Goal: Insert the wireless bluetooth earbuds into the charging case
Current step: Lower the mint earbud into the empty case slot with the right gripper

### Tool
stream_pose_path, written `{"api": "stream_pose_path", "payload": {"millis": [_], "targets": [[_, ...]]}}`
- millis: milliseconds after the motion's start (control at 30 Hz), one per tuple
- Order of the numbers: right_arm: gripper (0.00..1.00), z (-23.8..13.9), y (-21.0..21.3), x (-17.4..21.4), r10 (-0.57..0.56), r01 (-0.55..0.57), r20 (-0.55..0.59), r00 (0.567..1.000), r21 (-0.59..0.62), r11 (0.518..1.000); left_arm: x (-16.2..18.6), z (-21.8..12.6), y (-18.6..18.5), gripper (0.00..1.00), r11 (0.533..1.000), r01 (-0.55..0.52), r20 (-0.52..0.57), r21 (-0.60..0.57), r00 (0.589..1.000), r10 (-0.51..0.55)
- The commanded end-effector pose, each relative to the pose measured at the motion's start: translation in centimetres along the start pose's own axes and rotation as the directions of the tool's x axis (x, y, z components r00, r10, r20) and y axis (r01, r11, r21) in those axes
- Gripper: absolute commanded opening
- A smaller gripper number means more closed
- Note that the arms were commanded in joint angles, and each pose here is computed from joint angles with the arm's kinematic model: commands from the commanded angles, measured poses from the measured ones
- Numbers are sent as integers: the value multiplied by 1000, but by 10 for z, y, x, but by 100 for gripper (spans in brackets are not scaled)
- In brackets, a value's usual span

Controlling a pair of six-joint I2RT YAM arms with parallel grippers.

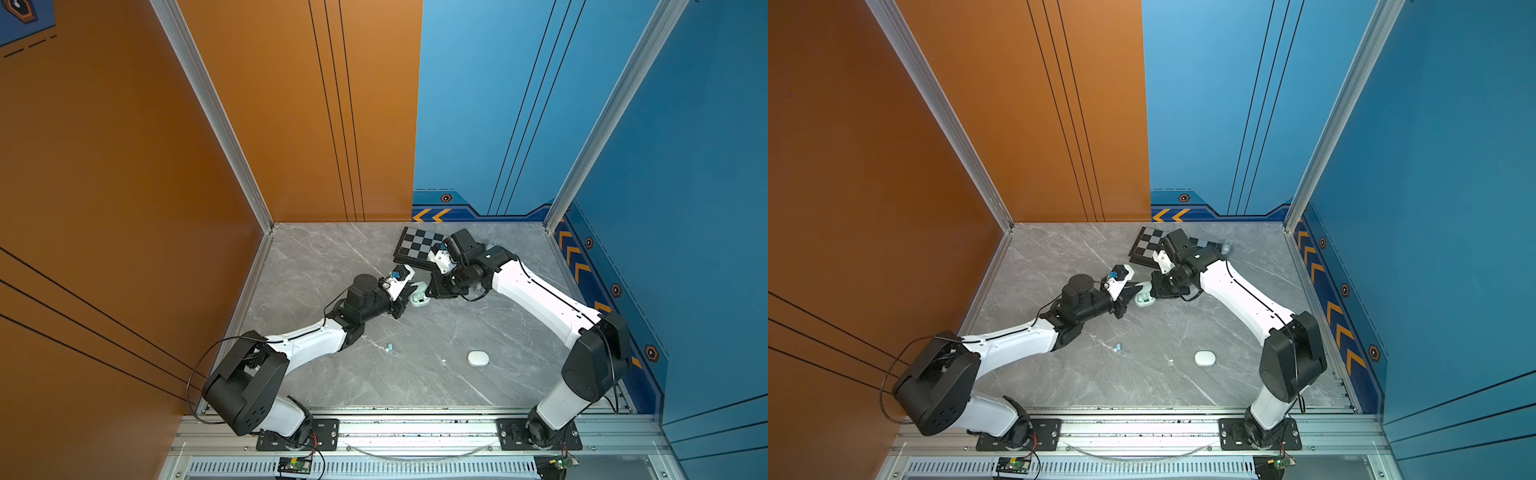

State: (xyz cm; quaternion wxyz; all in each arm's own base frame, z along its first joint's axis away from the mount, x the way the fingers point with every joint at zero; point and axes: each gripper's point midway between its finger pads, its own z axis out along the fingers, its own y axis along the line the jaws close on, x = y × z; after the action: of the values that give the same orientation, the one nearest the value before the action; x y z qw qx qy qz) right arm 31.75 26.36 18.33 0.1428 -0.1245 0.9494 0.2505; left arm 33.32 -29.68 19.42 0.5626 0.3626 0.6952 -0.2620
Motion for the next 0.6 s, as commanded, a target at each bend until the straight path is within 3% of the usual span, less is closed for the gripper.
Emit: {"api": "stream_pose_path", "payload": {"millis": [0, 567], "targets": [[16, 3, -9, -1, 7, -7, -17, 1000, 35, 999, -25, -3, -8, 0, 999, -39, 67, 28, 997, 37], [19, 7, -1, 9, -59, 60, -52, 997, 19, 998, -29, 0, -4, 0, 999, -39, 71, 7, 997, 38]]}}
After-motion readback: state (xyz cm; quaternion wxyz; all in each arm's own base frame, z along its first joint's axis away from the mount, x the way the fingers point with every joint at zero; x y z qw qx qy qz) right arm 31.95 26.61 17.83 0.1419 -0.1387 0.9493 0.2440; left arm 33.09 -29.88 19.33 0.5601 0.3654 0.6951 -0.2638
